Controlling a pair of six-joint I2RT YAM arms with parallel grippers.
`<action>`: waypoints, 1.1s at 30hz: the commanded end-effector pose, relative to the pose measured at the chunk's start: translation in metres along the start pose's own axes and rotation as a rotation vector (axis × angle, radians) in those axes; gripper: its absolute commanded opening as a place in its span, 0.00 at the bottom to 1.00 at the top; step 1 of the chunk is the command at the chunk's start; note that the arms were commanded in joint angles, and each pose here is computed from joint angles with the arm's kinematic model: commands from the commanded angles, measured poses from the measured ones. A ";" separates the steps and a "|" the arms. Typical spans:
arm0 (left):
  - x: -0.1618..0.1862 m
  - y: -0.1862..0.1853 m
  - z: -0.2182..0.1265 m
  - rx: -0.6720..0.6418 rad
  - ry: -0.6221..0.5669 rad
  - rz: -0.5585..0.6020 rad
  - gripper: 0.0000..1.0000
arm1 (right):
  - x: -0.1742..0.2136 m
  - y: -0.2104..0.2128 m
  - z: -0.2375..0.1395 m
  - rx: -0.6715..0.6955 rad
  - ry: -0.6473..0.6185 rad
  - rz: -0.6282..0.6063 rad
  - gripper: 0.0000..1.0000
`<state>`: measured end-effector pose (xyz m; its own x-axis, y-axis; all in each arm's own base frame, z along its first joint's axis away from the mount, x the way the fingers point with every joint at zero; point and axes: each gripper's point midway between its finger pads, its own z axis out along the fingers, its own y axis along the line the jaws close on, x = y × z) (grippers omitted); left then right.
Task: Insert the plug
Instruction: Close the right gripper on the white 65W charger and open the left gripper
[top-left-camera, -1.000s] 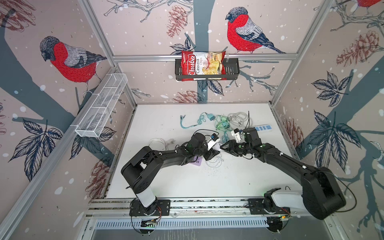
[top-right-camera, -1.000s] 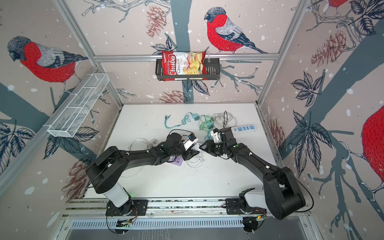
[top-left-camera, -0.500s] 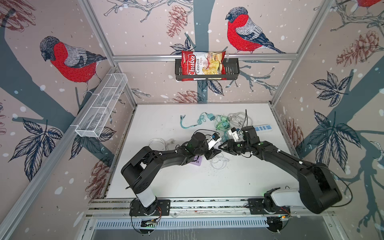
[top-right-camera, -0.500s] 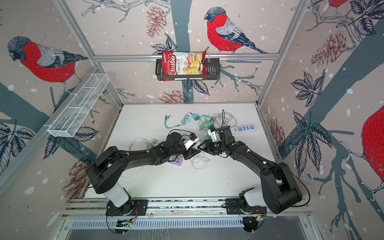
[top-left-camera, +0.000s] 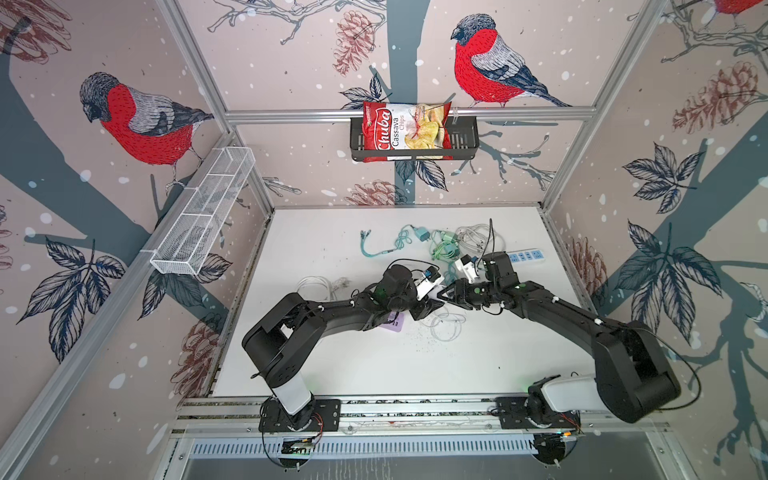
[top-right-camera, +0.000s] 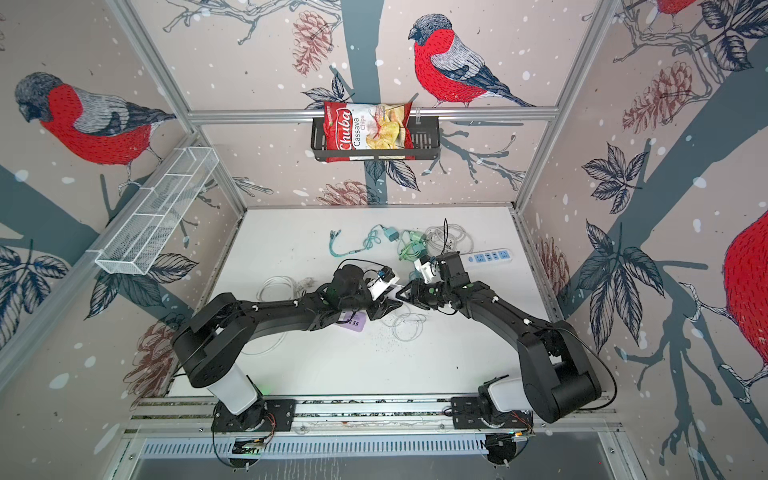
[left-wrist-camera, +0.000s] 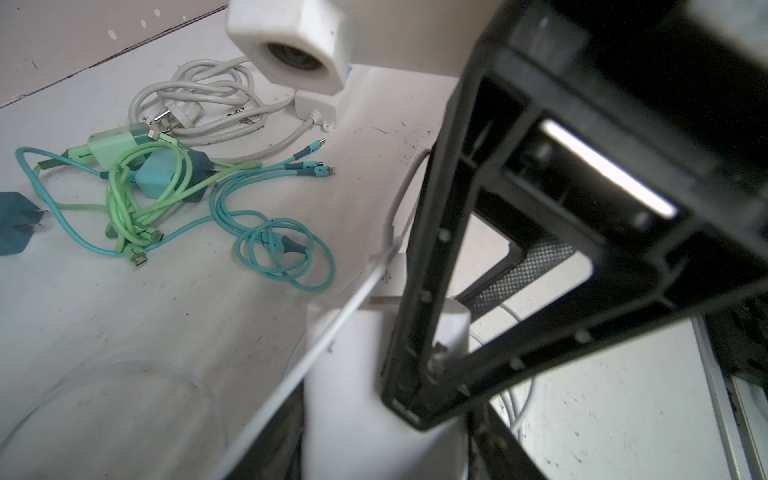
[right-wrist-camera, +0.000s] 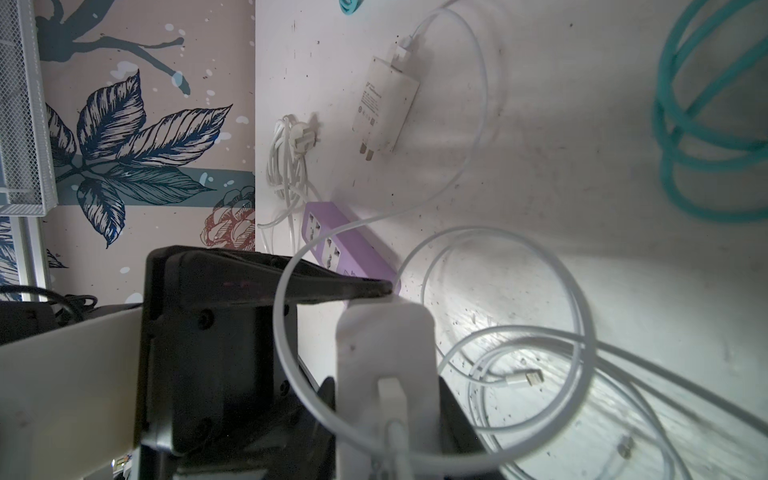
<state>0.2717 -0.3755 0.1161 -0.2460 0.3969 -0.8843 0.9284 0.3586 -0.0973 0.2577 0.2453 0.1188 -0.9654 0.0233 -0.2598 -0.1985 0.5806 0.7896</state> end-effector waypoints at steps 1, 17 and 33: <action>-0.021 -0.007 -0.001 0.038 -0.073 0.035 0.38 | 0.002 0.006 0.003 -0.040 0.008 -0.038 0.27; 0.005 0.032 -0.025 -0.205 0.215 0.049 0.70 | -0.005 -0.064 -0.043 0.467 -0.047 -0.091 0.12; -0.025 0.010 -0.007 -0.040 0.120 0.105 0.62 | -0.005 -0.062 -0.042 0.460 -0.050 -0.090 0.12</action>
<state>0.2956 -0.3616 0.1284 -0.2415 0.5511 -0.7987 0.8981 0.4387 0.0312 0.2651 0.1740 0.0936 -0.9403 0.0030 -0.3402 -0.1576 0.8824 0.4433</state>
